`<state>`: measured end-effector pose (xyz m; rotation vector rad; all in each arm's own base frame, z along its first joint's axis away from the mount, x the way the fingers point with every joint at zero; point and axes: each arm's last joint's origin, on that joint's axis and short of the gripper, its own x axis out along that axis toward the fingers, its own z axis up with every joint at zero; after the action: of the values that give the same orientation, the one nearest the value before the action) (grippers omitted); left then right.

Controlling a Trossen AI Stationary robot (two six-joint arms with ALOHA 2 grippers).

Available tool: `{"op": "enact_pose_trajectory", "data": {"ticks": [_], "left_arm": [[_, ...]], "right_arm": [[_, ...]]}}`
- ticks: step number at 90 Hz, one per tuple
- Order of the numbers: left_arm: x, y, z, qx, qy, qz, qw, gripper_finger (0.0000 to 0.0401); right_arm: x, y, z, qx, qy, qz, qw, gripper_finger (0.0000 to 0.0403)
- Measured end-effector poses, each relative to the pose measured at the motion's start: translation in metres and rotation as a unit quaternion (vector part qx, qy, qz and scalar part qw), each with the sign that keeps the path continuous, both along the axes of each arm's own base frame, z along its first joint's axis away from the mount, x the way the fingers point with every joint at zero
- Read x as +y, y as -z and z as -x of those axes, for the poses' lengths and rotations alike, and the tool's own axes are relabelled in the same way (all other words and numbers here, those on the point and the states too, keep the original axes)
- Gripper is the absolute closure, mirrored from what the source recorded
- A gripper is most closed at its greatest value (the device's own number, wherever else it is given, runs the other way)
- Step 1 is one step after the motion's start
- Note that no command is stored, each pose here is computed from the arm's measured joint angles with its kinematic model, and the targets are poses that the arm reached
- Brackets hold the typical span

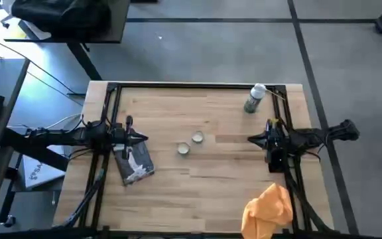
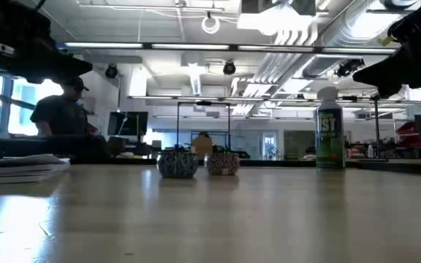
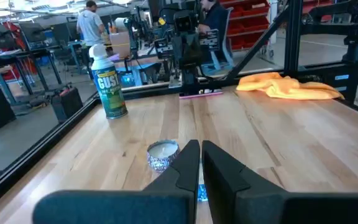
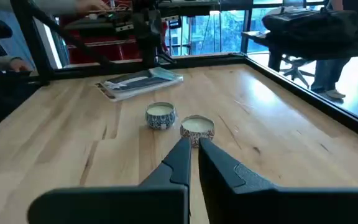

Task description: Apply microfiber cloth

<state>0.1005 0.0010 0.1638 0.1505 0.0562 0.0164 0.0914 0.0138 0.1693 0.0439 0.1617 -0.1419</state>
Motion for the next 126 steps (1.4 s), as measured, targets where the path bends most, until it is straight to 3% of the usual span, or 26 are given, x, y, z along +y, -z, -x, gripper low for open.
{"op": "enact_pose_trajectory", "data": {"ticks": [126], "left_arm": [[0.0000,-0.0001,0.0000,0.000,0.000,0.000,1.000,0.0401]], "right_arm": [[0.0000,0.0001,0.0000,0.002,-0.002,0.016,1.000,0.0402]]}}
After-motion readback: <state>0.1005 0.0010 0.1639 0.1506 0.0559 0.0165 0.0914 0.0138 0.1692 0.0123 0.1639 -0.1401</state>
